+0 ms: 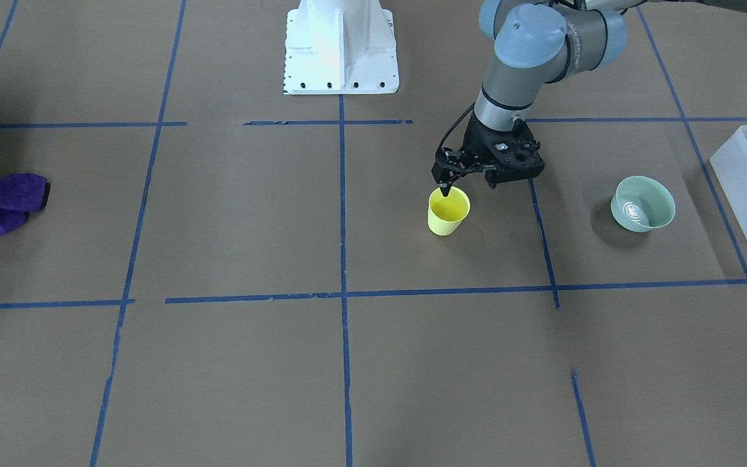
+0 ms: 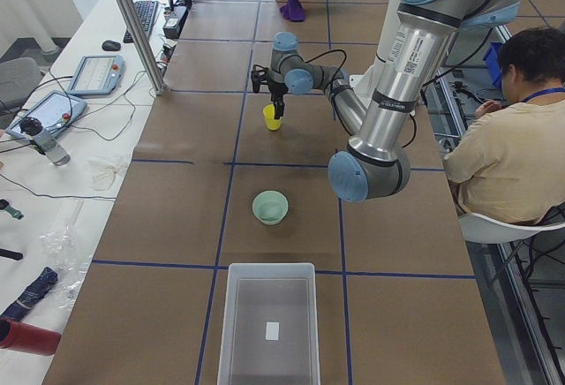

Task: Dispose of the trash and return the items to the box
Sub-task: 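Reach the left gripper down to the yellow cup and grasp it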

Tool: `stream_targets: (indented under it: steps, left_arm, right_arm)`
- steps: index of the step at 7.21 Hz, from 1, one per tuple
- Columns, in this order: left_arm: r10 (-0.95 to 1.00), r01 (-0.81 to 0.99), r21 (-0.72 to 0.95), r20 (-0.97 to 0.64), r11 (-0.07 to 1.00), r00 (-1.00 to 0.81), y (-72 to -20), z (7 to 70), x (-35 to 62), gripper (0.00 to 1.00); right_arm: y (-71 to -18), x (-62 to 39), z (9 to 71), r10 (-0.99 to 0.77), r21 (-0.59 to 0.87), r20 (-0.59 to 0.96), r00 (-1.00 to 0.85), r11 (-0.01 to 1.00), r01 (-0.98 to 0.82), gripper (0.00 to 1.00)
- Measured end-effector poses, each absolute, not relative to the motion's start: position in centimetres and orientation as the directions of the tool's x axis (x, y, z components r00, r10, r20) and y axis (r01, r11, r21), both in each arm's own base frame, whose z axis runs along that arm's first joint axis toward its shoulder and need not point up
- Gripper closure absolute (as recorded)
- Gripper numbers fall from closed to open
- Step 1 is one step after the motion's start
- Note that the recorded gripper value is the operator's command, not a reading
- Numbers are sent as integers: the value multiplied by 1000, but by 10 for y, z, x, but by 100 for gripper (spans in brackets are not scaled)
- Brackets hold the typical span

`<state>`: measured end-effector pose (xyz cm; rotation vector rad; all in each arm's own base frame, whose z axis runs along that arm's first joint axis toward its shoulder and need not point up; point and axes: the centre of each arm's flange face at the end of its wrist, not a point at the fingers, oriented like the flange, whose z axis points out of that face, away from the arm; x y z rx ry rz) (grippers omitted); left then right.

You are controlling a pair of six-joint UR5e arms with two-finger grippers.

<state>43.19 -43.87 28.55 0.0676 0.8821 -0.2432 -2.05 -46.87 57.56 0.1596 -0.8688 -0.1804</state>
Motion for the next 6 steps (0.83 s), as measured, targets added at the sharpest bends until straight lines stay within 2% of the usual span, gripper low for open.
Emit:
stream_targets:
  steps: [6]
  left_arm:
    - [-170,220,-42,-778,975,605,-450,326,460,15]
  right_arm:
    - [-468,-27,575,-228,211,751,620,972,103,0]
